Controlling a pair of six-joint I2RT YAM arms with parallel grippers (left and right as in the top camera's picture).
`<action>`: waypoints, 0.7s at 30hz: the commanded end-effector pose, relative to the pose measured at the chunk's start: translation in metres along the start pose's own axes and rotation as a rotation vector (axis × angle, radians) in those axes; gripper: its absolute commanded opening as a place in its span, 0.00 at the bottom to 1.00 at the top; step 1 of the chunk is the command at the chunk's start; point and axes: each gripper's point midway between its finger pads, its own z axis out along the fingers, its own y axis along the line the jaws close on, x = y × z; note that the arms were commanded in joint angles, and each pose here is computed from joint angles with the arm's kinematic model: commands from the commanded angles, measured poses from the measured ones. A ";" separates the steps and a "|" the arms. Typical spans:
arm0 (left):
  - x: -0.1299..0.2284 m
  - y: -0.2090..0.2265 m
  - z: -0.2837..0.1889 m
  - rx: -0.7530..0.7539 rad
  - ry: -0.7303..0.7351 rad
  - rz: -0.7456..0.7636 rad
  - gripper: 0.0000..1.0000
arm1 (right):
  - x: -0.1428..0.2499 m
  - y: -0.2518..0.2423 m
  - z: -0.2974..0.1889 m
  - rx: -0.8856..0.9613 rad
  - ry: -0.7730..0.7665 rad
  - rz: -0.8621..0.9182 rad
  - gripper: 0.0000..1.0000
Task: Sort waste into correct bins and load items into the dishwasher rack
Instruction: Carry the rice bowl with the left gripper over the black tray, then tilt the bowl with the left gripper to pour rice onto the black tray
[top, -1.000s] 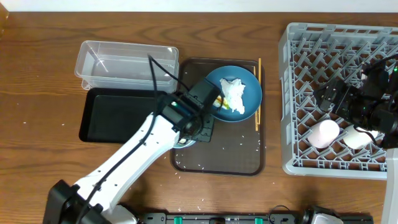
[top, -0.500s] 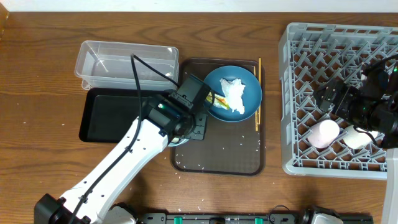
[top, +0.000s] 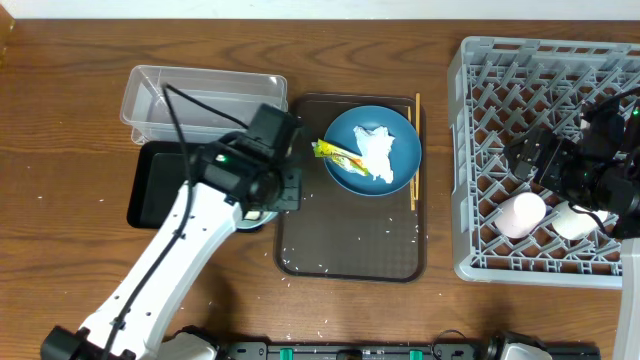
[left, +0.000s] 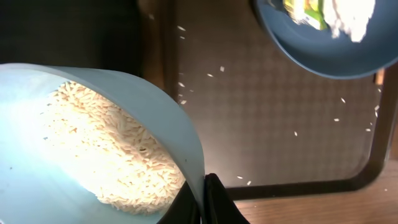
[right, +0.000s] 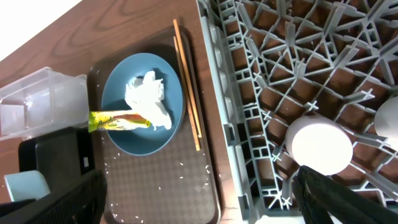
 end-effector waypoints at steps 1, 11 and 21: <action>-0.007 0.017 -0.009 -0.019 -0.032 -0.016 0.06 | 0.002 0.006 0.000 -0.009 0.007 -0.005 0.94; -0.023 0.056 -0.012 0.047 -0.039 -0.128 0.06 | 0.004 0.005 0.000 -0.006 0.016 -0.005 0.94; -0.047 0.032 -0.022 0.643 -0.045 -0.081 0.06 | 0.008 0.004 0.000 -0.002 0.032 0.002 0.94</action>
